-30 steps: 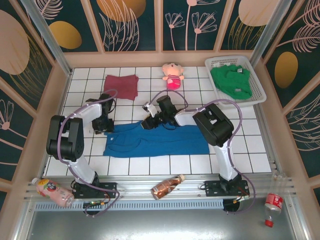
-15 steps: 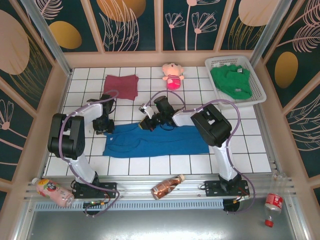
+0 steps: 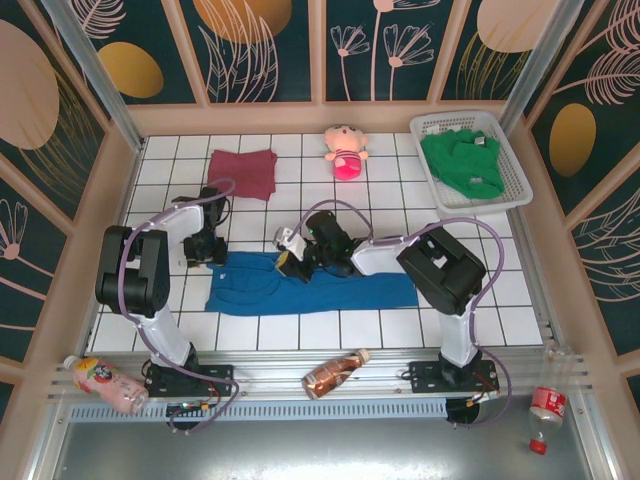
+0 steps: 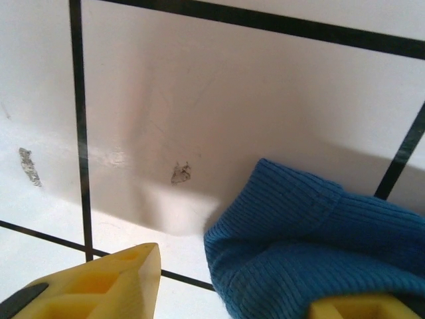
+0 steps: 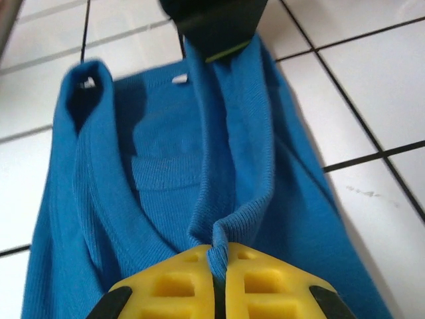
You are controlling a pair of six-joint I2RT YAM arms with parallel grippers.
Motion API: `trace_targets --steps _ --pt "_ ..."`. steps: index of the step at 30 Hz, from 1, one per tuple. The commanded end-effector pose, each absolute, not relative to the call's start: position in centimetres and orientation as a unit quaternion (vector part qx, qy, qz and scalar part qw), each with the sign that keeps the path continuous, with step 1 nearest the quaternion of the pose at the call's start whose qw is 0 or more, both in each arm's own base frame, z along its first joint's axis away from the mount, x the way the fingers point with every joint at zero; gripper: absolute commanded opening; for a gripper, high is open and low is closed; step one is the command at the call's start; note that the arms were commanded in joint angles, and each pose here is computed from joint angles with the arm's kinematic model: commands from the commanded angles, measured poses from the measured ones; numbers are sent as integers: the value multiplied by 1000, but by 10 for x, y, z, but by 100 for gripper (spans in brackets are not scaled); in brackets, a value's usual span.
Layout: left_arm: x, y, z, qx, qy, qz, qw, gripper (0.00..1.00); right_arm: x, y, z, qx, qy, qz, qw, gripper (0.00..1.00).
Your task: Fold and stack the tank tops
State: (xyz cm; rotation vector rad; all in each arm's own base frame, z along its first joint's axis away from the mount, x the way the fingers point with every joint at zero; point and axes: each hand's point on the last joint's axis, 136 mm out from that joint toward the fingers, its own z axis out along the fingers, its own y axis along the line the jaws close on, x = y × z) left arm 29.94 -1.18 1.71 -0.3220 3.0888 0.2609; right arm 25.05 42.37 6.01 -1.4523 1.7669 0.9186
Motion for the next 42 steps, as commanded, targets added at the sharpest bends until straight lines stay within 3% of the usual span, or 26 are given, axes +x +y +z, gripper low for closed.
trace_targets --steps 1,9,14,17,20,23,26,37,42 --pt "295 -21 30 -110 993 49 15 52 249 418 41 -596 663 284 352 8" --pt "279 -22 55 -135 990 42 10 59 250 410 31 -602 668 262 350 24" --pt "308 -40 91 -161 985 -16 58 58 247 411 35 -602 665 273 349 34" --pt "324 -54 101 -169 981 -59 78 54 247 411 46 -588 667 290 353 37" --pt "312 -66 74 -175 980 -89 39 44 250 408 67 -562 669 319 367 41" --pt "298 -68 51 -180 979 -95 19 42 249 402 84 -547 670 337 372 43" --pt "281 -41 39 -173 985 -12 3 43 248 390 91 -539 675 338 373 43" --pt "273 -15 20 -165 984 59 4 44 260 334 82 -484 735 303 367 43" --pt "287 -34 17 -170 985 0 20 36 261 314 79 -461 754 296 362 43"
